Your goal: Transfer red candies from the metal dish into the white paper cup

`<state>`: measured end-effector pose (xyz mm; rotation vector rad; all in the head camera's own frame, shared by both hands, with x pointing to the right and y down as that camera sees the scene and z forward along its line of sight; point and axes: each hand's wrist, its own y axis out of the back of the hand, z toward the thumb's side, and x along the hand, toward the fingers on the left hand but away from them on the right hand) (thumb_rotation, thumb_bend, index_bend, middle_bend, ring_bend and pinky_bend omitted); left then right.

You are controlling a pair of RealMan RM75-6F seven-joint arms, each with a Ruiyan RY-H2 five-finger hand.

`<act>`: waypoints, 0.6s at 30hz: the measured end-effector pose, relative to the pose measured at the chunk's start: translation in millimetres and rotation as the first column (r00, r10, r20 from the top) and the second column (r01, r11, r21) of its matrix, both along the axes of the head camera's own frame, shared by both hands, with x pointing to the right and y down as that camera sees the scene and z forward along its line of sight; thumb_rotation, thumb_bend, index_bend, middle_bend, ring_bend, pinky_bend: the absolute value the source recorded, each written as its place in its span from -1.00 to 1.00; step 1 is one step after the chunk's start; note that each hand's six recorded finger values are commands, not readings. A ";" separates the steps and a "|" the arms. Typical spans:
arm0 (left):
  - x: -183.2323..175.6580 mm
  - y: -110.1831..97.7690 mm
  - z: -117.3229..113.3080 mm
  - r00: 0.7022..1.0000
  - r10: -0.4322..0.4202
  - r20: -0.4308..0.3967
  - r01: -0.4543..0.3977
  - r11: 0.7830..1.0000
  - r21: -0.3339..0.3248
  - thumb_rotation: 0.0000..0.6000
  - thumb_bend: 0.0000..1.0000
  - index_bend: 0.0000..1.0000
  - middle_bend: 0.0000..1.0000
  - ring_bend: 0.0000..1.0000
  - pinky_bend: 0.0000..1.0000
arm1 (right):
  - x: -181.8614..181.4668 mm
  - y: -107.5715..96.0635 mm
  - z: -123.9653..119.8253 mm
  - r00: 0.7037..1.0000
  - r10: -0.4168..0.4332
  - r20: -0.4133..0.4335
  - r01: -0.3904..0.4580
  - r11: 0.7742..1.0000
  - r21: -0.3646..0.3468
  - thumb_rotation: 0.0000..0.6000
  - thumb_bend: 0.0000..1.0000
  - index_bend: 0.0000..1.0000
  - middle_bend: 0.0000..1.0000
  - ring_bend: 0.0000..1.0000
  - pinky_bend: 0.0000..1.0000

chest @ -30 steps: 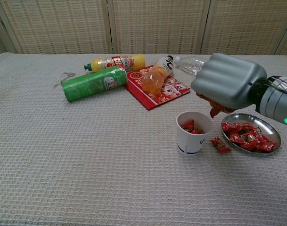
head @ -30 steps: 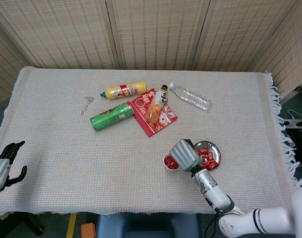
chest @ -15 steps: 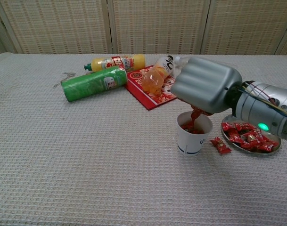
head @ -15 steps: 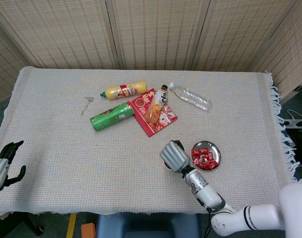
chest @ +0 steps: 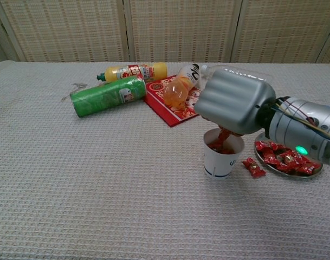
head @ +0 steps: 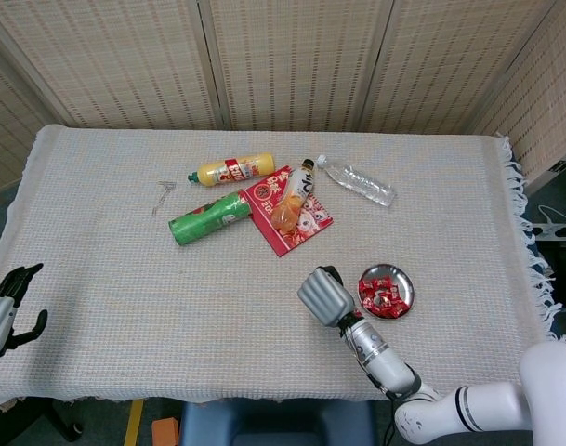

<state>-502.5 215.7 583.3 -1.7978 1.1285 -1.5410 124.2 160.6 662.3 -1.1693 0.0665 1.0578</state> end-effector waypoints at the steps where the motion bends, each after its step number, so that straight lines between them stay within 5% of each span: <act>1: -0.1 0.0 0.0 1.000 0.000 0.000 0.000 1.000 0.000 1.00 0.00 -0.93 -0.86 -0.97 -0.47 | 0.8 0.0 0.4 1.000 0.002 -0.005 -0.002 1.000 -0.001 1.00 0.21 0.23 0.62 0.38 1.00; 10: 0.1 -0.3 0.6 1.000 0.000 0.000 0.000 1.000 -0.002 1.00 0.00 -0.93 -0.86 -0.97 -0.47 | 2.5 -0.2 -0.1 1.000 0.015 -0.023 -0.015 1.000 -0.007 1.00 0.09 -0.18 0.44 0.36 1.00; 18: -0.6 -0.5 0.2 1.000 -0.002 -0.002 0.002 1.000 0.000 1.00 0.00 -0.93 -0.86 -0.97 -0.47 | -1.4 1.2 -1.5 1.000 0.009 -0.005 -0.009 1.000 -0.010 1.00 -0.01 -0.31 0.37 0.35 1.00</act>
